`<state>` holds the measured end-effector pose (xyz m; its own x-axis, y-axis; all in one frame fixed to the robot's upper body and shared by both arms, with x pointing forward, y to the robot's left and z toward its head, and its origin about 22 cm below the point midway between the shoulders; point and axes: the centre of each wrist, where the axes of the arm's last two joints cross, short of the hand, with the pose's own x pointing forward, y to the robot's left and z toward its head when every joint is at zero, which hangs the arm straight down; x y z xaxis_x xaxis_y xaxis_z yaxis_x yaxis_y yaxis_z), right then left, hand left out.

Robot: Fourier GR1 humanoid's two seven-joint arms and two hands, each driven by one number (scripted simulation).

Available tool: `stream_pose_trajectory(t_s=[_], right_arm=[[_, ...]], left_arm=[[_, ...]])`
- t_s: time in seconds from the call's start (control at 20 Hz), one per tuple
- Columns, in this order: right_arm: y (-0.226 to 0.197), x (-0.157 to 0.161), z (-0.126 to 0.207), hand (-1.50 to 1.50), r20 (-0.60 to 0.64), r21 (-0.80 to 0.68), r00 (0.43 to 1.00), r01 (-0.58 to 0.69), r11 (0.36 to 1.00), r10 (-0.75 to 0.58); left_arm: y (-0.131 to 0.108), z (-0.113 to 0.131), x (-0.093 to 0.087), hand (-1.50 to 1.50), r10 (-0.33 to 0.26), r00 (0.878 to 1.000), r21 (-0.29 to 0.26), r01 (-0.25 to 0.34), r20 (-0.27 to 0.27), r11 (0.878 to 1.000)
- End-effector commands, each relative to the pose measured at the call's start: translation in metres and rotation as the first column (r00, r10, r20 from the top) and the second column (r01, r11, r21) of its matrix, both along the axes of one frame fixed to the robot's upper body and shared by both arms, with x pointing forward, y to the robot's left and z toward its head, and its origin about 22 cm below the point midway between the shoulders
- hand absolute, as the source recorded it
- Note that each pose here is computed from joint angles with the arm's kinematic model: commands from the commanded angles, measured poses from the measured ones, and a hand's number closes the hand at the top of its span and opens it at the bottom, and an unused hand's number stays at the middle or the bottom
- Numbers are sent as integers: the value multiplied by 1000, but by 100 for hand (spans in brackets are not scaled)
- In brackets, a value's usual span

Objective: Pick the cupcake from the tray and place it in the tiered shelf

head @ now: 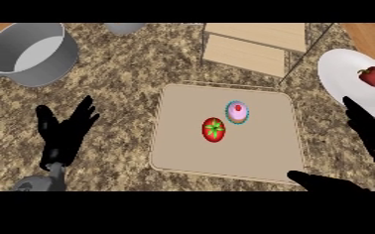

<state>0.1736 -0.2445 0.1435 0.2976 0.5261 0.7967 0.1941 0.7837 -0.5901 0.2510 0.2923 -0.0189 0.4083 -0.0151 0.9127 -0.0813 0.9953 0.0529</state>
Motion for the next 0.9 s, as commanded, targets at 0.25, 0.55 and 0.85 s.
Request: stream_pose_trajectory(t_s=[0.25, 0.55, 0.85], right_arm=[[47, 50, 30, -150, -132, -91, 979, 144, 985, -156], [74, 93, 10, -150, -238, -176, 950, 163, 971, -203], [104, 111, 3, -150, -332, -213, 925, 118, 970, -186]], left_arm=[[-12, -9, -7, 0, -32, 999, -5, 32, -44, 999], [8, 2, 7, 0, -10, 1000, 4, 10, -28, 1000], [-5, -10, 0, 0, -13, 1000, 12, 13, -29, 1000]])
